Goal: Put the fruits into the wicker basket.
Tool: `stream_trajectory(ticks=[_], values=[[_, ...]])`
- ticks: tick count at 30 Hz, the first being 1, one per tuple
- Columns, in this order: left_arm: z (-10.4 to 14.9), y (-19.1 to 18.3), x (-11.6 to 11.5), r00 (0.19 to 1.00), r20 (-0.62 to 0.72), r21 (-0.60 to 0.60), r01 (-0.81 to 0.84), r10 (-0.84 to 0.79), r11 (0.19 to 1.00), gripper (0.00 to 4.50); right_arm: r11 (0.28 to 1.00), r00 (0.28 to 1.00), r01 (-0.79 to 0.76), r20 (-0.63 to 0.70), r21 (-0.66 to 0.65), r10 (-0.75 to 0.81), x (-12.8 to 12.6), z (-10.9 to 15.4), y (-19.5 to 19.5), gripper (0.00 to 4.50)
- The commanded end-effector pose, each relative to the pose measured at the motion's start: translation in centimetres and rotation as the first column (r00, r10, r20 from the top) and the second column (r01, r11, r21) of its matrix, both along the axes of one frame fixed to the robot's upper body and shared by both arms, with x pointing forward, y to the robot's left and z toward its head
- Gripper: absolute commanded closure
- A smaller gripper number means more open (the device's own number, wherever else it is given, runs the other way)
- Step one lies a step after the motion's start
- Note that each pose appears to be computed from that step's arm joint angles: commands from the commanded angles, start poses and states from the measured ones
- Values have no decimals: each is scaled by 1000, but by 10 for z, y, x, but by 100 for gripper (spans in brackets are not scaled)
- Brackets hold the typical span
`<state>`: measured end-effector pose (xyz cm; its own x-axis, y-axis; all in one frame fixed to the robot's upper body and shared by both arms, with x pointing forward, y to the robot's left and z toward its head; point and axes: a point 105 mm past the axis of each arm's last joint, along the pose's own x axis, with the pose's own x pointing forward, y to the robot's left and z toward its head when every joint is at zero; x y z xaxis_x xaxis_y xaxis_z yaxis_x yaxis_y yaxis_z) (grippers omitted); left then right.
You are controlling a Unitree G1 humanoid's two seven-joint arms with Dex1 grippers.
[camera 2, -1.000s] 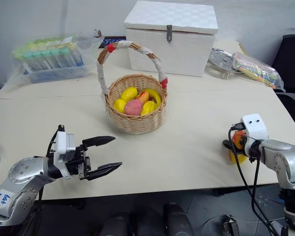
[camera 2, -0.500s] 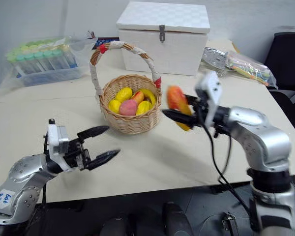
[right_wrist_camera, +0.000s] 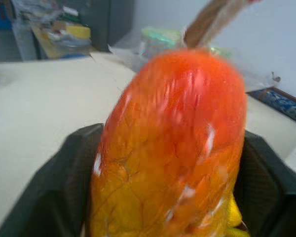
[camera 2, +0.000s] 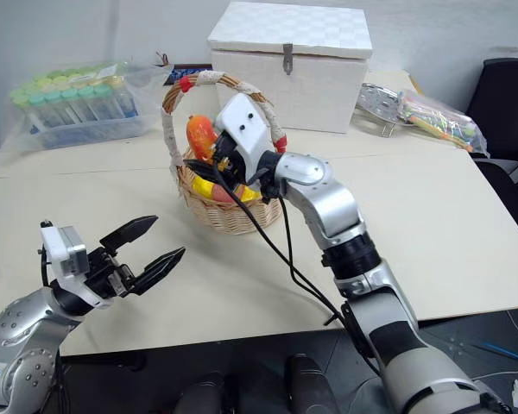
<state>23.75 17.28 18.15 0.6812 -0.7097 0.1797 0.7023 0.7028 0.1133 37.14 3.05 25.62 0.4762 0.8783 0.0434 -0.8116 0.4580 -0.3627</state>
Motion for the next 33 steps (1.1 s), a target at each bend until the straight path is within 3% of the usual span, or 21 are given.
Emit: stream_trajectory(ticks=[1, 3, 8, 12, 15, 18, 25, 29, 33], values=[[9, -6, -6, 999, 51, 12, 6, -7, 1000, 0, 999, 996, -28, 84, 19, 26, -3, 20, 0, 6], [8, -5, -6, 999, 47, 23, 2, -3, 1000, 0, 992, 990, -125, 69, 4, 124, -13, 20, -1, 6], [9, -4, -6, 998, 57, 36, -5, 3, 999, 0, 977, 976, -207, 83, 49, 202, -21, 33, -24, 6], [11, -3, -7, 998, 62, 36, -11, 9, 999, 0, 939, 942, -335, -8, 76, 337, -37, 30, -63, 6], [11, -2, -9, 998, 65, 34, -19, 17, 999, 0, 958, 956, -275, -84, 84, 282, -22, 27, -92, 6], [13, -1, -10, 997, 69, 28, -27, 25, 999, 0, 988, 986, -154, -70, 18, 155, 6, 26, -115, 6], [15, -1, -9, 997, 74, 33, -31, 28, 999, 0, 992, 992, -126, -27, 9, 126, 38, 32, -93, 6], [17, -3, -9, 997, 80, 35, -26, 23, 999, 0, 980, 980, -197, -38, -37, 196, 40, 22, -66, 6], [18, -3, -8, 996, 89, 39, -29, 26, 999, 0, 974, 978, -203, -66, -99, 197, 43, 10, -58, 97]])
